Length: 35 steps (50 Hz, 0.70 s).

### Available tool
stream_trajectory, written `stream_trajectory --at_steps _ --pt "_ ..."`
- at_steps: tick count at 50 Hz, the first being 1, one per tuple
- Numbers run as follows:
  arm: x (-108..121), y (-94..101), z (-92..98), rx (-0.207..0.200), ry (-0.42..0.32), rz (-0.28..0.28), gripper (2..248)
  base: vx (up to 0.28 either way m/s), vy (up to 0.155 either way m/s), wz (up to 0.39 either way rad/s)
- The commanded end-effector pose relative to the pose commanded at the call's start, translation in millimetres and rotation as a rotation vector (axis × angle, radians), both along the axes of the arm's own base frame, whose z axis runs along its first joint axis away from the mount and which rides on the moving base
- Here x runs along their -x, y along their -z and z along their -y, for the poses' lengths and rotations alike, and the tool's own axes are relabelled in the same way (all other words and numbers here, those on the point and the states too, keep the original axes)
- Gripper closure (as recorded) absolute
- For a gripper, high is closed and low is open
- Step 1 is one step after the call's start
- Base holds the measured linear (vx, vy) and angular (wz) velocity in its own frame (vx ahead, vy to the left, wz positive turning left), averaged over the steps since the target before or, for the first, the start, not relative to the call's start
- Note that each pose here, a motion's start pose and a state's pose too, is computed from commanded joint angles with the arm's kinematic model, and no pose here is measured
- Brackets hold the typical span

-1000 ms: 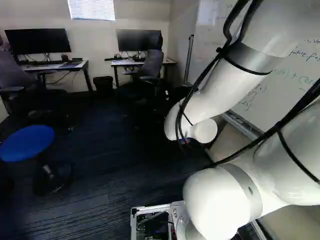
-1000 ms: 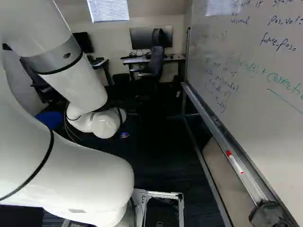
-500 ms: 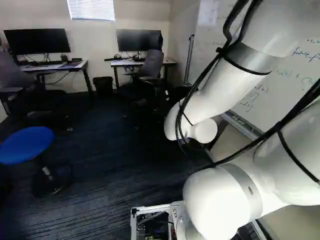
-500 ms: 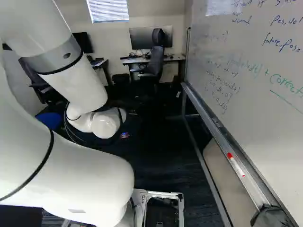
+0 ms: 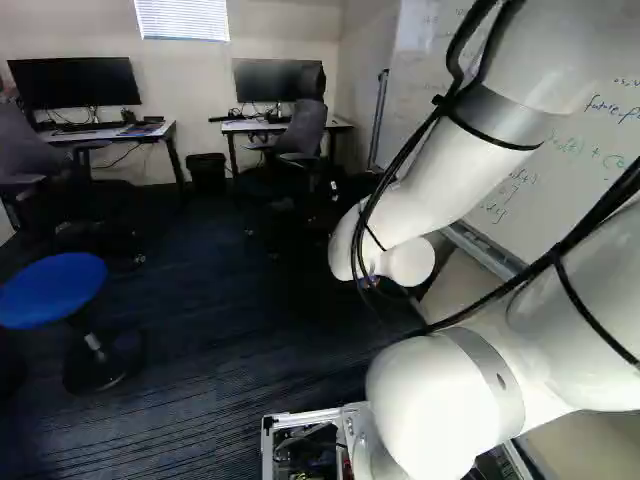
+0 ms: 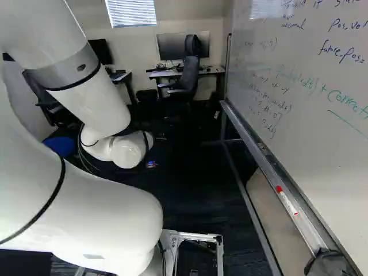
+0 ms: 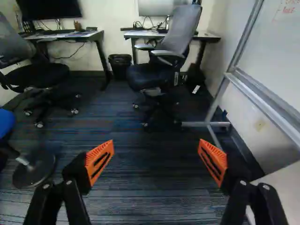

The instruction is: Open the door and move inside

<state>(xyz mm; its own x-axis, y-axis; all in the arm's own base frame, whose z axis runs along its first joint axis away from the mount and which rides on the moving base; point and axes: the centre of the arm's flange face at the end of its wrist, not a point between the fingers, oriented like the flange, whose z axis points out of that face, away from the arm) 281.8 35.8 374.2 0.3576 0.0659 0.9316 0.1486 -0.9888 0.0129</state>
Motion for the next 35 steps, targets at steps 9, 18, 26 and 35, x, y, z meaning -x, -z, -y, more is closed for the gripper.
stream_trajectory --at_steps 9,18,26,35 --pt "1 1.0 4.2 -0.002 0.017 0.004 3 0.0 0.0 0.0" --pt "3 2.6 11.1 -0.006 0.045 0.012 3 0.0 0.0 0.0" --pt "5 4.6 19.3 -0.009 0.079 0.021 3 0.0 0.0 0.0" --pt "8 6.6 27.4 -0.013 0.113 0.03 3 0.0 0.0 0.0"
